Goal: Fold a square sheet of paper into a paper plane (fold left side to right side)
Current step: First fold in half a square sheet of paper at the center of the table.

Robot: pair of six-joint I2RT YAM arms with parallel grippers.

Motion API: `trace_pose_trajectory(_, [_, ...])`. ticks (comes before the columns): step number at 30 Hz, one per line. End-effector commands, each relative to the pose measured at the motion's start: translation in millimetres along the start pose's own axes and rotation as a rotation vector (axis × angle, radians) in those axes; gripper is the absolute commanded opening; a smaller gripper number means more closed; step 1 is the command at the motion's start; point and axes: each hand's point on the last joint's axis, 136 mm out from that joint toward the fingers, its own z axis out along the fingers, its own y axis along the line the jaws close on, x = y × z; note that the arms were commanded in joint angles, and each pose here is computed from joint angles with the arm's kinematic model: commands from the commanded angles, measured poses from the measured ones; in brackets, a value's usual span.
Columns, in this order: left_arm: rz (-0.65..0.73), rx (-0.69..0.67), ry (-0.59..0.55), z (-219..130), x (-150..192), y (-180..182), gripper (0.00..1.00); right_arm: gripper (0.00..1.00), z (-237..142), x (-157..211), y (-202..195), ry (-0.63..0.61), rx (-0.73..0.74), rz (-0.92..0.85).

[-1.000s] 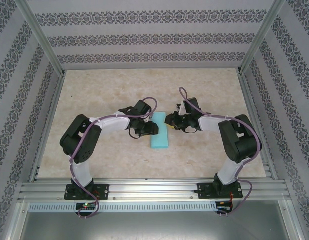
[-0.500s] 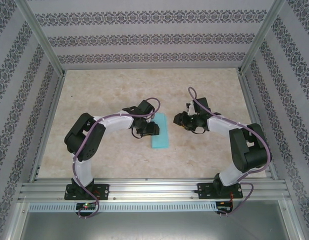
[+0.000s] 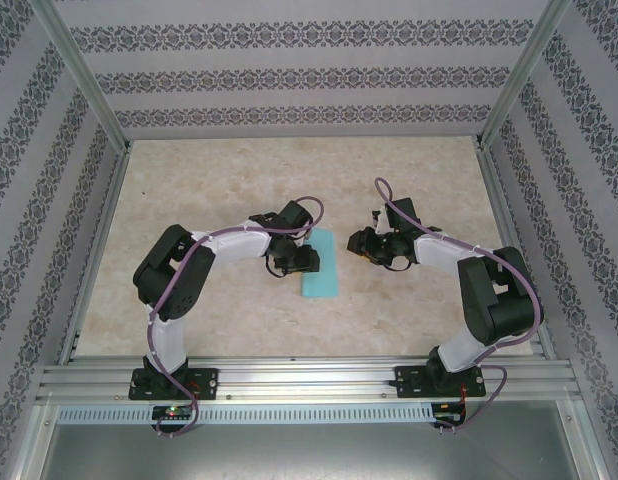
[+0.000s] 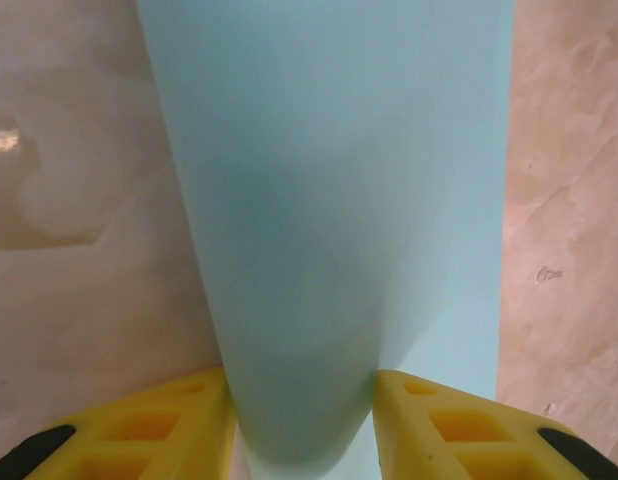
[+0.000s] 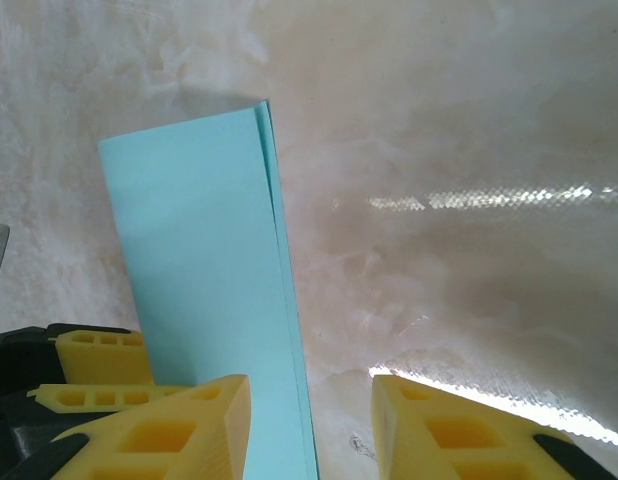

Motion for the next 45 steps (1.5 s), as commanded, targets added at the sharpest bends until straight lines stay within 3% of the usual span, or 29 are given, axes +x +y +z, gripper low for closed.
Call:
trace_pose_trajectory(1, [0.026,-0.025,0.021,5,3,-3,0.42,0.38,-6,-3,-1,-0.024,0.009,-0.019])
trace_pose_trajectory(45, [0.051,-0.054,0.056,15,3,-7,0.45,0.38,1,5,4,0.01,-0.012,-0.013])
